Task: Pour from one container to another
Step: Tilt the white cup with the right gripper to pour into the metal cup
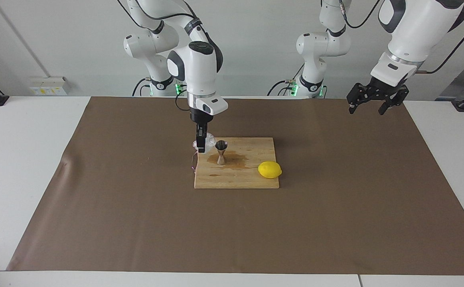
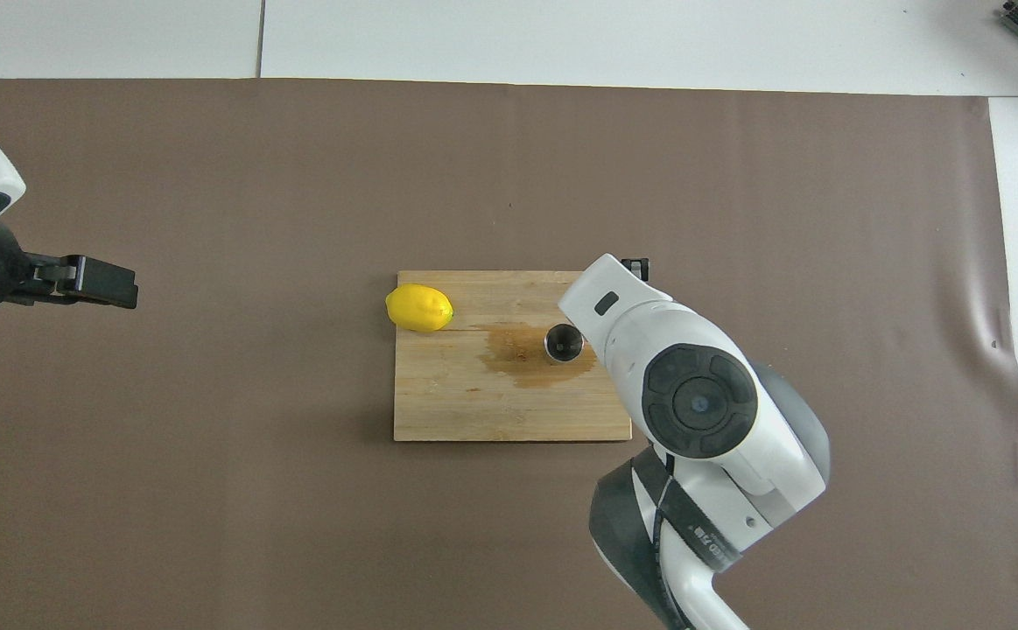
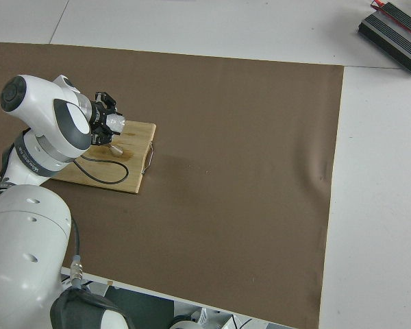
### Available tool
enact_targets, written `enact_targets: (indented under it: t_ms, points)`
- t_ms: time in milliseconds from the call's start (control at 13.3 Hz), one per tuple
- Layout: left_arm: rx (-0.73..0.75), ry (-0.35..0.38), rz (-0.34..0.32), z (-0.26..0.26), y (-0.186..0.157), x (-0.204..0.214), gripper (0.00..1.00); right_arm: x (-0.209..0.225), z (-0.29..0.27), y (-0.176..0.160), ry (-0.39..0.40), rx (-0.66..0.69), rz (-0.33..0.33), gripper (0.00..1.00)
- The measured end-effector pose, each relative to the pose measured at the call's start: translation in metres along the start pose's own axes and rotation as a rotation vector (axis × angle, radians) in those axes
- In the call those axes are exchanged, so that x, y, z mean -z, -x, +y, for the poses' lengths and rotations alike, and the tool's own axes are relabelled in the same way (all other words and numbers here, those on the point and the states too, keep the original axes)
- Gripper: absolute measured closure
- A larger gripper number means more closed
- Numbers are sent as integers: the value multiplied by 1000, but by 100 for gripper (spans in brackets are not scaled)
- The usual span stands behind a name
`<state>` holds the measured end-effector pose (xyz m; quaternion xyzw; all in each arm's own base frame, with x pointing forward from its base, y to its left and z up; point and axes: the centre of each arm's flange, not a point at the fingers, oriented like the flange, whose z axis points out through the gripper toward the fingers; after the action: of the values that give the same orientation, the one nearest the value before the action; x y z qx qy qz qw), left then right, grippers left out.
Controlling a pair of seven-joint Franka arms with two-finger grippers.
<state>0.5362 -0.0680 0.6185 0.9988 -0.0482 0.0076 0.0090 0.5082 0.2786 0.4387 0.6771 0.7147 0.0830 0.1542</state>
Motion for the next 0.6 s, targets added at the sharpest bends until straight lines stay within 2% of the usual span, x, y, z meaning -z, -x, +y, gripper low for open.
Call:
enact_targets:
  t_ms: [151, 603]
  points:
    - [0, 0, 0, 0, 0, 0, 0, 1, -6, -13, 23, 61, -22, 50]
    - [0, 0, 0, 0, 0, 0, 0, -1, -10, -26, 90, 175, -80, 50]
